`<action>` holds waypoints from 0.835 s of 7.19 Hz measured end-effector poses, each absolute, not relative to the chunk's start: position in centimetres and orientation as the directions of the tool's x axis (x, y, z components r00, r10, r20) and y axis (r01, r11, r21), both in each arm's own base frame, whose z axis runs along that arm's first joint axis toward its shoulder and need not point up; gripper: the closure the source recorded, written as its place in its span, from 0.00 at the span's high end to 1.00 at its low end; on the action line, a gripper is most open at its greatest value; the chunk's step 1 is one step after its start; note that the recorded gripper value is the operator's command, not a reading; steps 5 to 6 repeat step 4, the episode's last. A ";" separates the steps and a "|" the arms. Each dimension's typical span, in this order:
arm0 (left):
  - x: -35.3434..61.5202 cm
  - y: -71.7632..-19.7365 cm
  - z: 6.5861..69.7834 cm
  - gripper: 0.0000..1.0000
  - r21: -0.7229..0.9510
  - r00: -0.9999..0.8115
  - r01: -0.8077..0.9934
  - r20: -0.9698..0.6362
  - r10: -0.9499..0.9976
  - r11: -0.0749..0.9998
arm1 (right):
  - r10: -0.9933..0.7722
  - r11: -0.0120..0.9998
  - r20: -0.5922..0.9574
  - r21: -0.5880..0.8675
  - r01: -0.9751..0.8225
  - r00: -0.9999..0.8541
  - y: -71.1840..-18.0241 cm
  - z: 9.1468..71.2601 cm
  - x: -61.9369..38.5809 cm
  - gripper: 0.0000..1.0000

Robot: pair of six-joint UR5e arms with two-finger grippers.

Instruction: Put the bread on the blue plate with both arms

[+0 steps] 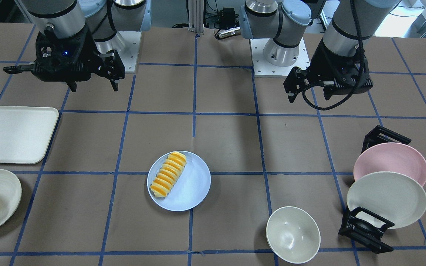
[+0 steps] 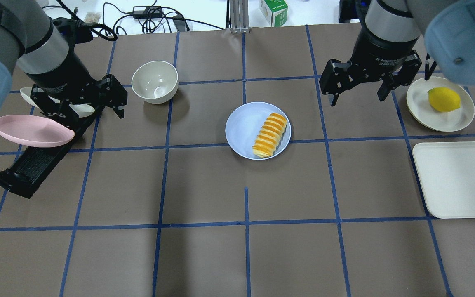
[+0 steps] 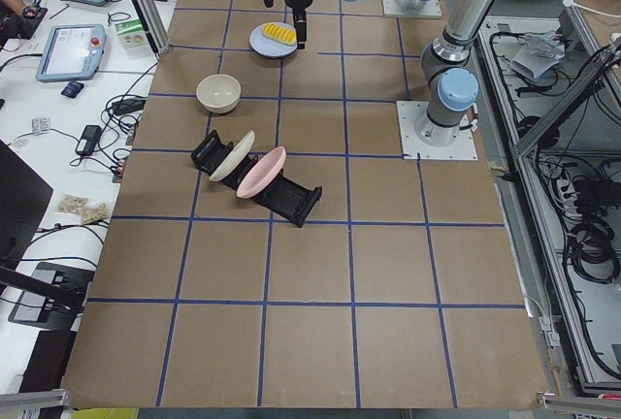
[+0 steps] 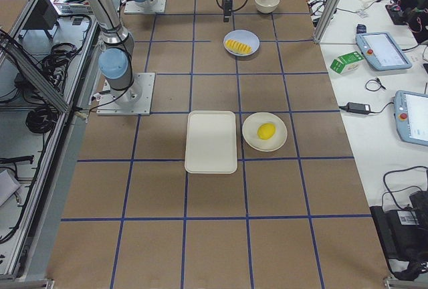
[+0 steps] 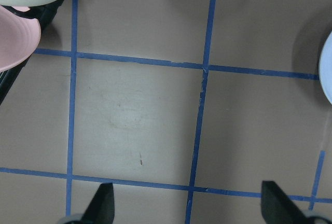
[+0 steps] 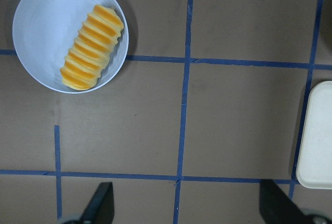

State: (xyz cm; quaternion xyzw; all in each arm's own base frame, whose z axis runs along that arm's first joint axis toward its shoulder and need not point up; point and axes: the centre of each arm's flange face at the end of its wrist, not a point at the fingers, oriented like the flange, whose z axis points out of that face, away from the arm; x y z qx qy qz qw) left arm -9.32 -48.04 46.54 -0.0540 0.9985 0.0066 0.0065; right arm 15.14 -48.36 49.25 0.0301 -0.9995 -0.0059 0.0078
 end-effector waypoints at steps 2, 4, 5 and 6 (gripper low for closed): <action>-9.3 -48.0 46.6 1.00 0.011 -0.994 -0.108 -0.014 -0.108 0.994 | -0.051 0.999 0.009 -0.004 -0.051 -0.999 -49.9 50.0 14.3 1.00; -9.2 -48.0 46.6 1.00 0.010 -0.994 -0.108 -0.016 -0.108 0.994 | -0.049 0.999 0.004 -0.007 -0.049 -0.999 -50.6 50.2 14.3 1.00; -9.2 -48.0 46.6 1.00 0.010 -0.994 -0.108 -0.016 -0.108 0.994 | -0.049 0.999 0.004 -0.007 -0.049 -0.999 -50.6 50.2 14.3 1.00; -9.2 -48.0 46.6 1.00 0.010 -0.994 -0.108 -0.016 -0.108 0.994 | -0.049 0.999 0.004 -0.007 -0.049 -0.999 -50.6 50.2 14.3 1.00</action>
